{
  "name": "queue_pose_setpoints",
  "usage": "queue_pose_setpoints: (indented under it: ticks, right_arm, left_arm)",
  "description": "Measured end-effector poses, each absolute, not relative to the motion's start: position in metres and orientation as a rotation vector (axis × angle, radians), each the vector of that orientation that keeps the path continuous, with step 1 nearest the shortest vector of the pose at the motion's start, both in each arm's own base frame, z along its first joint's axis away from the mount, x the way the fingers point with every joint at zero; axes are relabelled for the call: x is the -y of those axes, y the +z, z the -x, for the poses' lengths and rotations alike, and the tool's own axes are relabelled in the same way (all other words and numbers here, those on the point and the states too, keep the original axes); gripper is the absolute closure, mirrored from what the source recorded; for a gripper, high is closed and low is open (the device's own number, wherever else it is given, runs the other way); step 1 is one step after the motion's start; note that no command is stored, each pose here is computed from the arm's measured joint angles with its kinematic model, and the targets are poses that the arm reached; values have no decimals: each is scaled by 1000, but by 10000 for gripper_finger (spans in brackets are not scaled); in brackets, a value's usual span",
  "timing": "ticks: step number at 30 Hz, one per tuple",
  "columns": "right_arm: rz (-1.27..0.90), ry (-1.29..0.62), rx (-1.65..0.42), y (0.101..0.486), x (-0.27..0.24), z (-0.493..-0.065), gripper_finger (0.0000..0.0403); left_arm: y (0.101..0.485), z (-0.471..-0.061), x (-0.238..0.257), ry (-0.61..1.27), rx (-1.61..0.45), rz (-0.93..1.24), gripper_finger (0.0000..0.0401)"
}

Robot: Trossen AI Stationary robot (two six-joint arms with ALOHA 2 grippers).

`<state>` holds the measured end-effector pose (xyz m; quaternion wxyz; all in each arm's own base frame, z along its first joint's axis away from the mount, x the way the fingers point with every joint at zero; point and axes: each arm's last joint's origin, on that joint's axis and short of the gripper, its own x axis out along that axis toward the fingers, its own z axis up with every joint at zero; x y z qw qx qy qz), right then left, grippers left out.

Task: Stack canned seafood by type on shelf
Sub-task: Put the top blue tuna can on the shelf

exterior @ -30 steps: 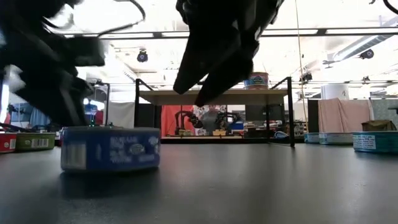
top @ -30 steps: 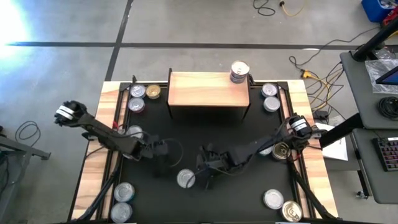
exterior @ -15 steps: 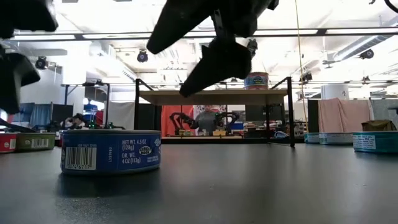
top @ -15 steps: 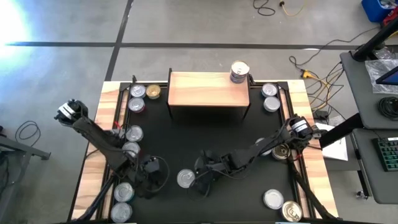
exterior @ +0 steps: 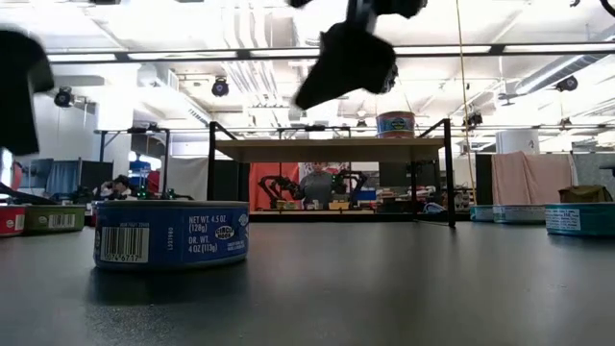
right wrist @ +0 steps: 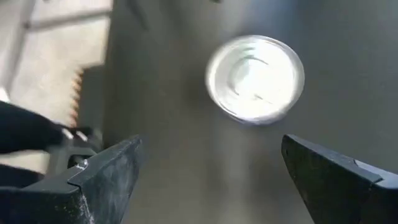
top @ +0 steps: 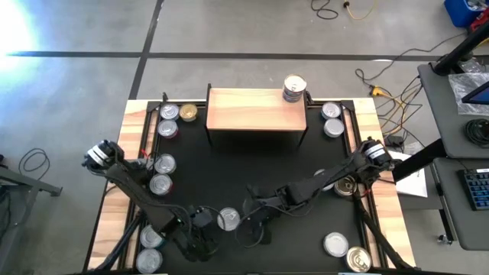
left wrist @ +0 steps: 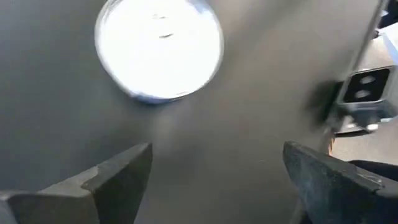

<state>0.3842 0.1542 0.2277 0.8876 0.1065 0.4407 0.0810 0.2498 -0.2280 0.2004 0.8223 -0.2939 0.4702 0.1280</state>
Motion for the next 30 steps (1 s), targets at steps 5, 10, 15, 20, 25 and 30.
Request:
queue_pose_setpoints:
  ticks: [5, 10, 15, 20, 25, 30]
  right_arm:
    - [27, 115, -916, 224, -146, -377, 29]
    - [59, 135, -886, 207, -146, -381, 29]
    - [58, 141, -943, 178, -148, -389, 29]
    - [-22, 103, -923, 148, -151, -404, 29]
    - [-61, 93, -944, 138, -153, -409, 29]
    - [-108, 196, -951, 152, -159, -406, 29]
  left_arm:
    - [189, -270, 241, 246, -1021, 521, 73]
    - [160, -279, 228, 363, -1073, 544, 96]
    - [157, -283, 220, 426, -1015, 555, 111]
    - [142, -283, 191, 569, -1056, 548, 123]
    - [138, -290, 166, 667, -1086, 543, 137]
    - [140, -291, 157, 679, -1121, 448, 152]
